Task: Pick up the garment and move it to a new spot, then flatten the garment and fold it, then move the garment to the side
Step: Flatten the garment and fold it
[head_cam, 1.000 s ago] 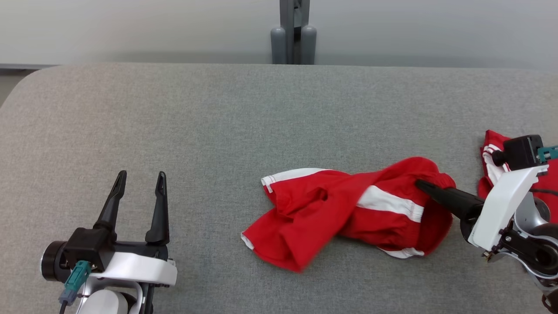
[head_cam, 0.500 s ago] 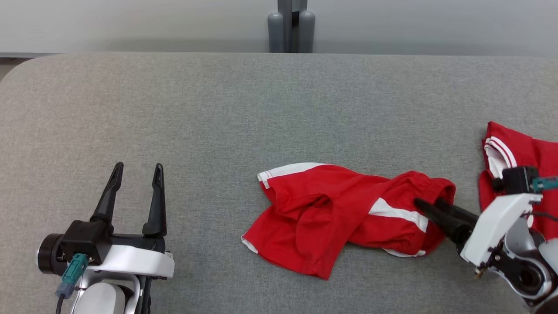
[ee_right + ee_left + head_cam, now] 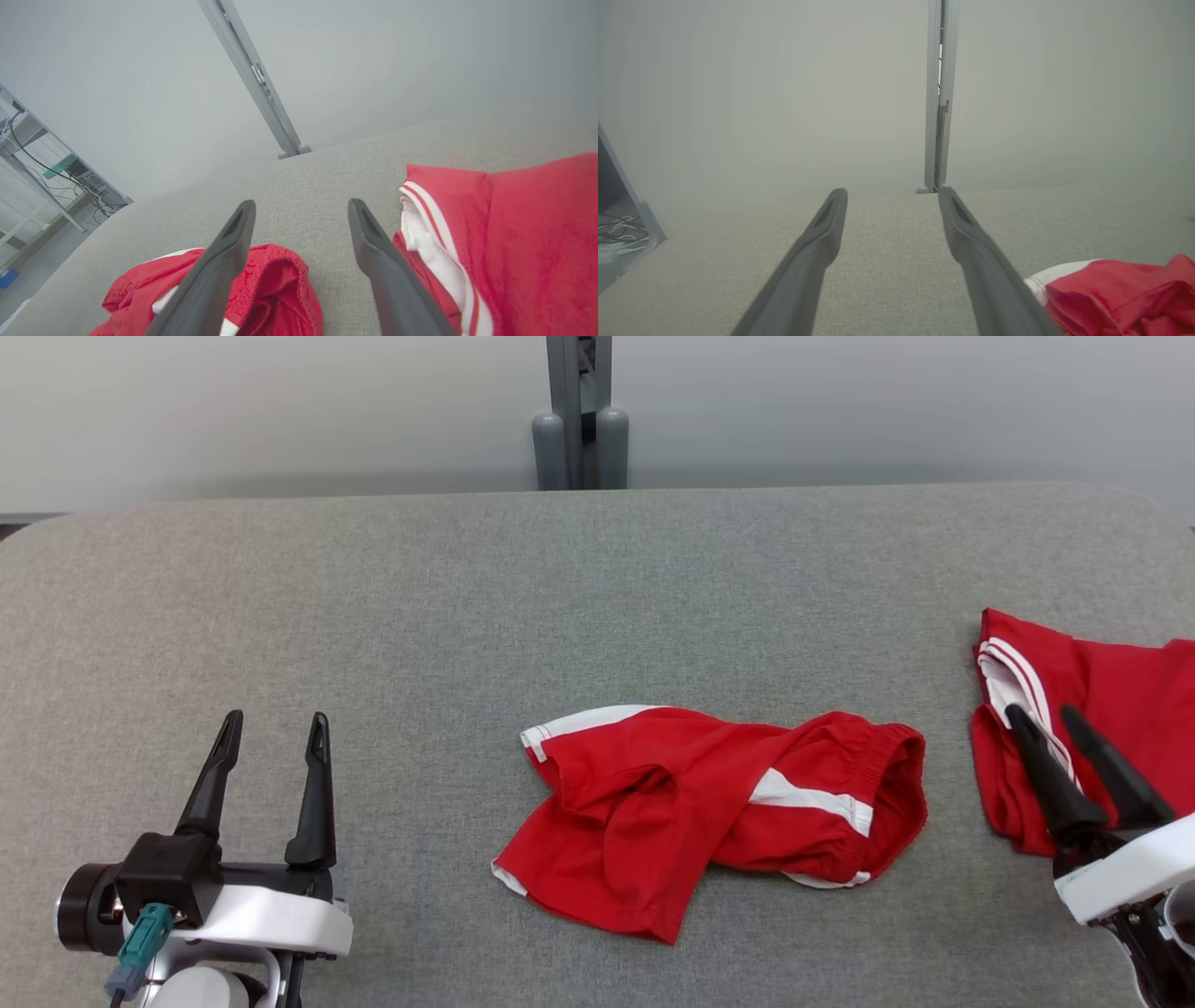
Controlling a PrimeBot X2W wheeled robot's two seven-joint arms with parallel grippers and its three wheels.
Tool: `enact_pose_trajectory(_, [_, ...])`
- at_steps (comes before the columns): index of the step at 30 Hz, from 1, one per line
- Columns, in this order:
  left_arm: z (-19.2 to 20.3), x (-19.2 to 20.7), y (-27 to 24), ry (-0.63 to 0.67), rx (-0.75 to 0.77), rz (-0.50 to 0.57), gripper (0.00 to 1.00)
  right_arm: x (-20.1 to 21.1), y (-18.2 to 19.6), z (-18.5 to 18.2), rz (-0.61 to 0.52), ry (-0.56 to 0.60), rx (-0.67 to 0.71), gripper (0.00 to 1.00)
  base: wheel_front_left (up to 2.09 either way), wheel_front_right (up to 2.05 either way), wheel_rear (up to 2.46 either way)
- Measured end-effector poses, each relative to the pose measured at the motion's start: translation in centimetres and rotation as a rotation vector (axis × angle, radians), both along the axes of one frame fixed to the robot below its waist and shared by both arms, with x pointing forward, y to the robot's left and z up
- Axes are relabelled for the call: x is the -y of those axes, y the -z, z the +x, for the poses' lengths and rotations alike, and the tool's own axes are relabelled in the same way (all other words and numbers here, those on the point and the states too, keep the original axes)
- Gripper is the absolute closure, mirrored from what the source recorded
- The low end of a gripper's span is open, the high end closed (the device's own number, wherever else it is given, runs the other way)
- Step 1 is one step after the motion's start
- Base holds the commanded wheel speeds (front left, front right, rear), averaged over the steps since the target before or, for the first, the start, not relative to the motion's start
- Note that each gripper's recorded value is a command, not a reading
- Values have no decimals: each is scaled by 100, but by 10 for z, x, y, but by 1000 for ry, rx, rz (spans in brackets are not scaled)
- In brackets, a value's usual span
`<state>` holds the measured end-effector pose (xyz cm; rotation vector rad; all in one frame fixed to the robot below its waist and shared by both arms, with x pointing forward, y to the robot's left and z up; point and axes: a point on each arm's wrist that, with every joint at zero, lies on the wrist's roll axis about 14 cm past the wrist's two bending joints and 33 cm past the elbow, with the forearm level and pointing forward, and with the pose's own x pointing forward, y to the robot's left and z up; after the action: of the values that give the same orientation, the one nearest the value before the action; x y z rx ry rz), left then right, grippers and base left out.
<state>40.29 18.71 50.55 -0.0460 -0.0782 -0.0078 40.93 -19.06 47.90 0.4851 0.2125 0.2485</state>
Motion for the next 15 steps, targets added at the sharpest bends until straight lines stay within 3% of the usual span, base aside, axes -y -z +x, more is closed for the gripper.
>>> enact_pose_trajectory(9, [-8,7,-6,25,15,4,0,4,-71,4,-260,99,379,0,0,0,0])
enact_pose_trajectory(15, [-15,8,-7,23,16,9,0,-20,-72,-14,-392,97,420,0,0,0,0])
